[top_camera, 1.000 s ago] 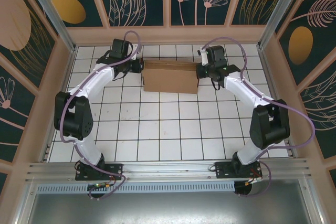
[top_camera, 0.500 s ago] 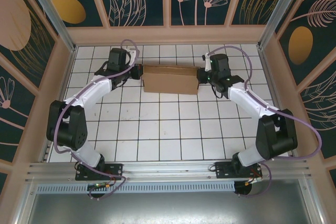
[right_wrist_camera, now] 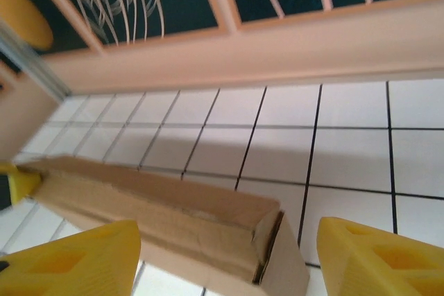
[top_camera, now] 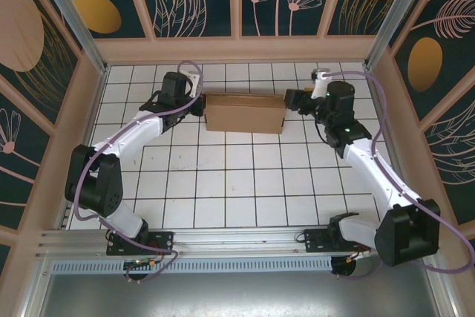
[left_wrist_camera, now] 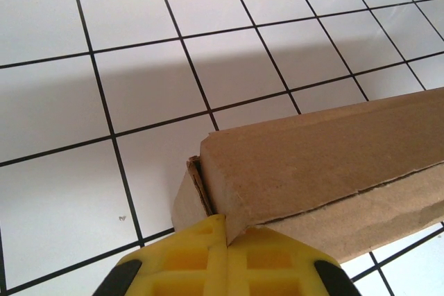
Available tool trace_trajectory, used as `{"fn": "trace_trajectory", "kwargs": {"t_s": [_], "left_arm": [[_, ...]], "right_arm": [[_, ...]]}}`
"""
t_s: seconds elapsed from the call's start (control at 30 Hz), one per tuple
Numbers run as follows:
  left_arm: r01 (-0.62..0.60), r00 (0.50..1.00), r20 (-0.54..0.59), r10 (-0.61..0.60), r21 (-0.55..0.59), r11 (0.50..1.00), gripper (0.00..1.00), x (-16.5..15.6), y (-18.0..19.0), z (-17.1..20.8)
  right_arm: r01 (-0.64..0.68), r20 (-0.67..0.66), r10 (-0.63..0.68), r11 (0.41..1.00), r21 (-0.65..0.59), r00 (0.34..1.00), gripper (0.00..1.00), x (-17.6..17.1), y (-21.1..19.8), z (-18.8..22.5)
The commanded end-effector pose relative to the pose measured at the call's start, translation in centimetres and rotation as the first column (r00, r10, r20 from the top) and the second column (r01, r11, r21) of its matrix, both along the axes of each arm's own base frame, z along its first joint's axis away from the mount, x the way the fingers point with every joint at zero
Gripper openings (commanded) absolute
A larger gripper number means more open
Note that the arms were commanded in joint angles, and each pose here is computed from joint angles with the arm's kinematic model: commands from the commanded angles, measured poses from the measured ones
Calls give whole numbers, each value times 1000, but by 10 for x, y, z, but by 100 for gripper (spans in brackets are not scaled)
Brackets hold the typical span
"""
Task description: Fold the paper box
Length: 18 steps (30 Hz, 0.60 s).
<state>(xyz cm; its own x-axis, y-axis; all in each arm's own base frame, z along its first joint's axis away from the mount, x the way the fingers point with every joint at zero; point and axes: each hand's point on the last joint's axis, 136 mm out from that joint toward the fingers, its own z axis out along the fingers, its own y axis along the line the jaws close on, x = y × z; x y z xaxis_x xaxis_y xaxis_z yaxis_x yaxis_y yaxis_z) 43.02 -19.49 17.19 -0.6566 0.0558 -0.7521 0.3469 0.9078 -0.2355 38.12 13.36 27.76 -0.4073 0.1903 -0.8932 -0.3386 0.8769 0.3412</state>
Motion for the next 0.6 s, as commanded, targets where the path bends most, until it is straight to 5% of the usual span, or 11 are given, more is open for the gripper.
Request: {"fn": "trace_trajectory", "kwargs": {"t_s": [0.0,0.2,0.57], "left_arm": [[24,984,-177,-7,95,995,0,-32,9,-56],[20,984,-177,-3,98,995,0,-31,9,-57],[33,984,-176,-19,76,997,0,-34,5,-57]], "right_arm": [[46,-8,-45,988,146,999,67,9,-12,13],[75,-161,-51,986,147,986,59,36,-5,-10],[33,-277,-17,998,53,961,47,36,15,-75]]}}
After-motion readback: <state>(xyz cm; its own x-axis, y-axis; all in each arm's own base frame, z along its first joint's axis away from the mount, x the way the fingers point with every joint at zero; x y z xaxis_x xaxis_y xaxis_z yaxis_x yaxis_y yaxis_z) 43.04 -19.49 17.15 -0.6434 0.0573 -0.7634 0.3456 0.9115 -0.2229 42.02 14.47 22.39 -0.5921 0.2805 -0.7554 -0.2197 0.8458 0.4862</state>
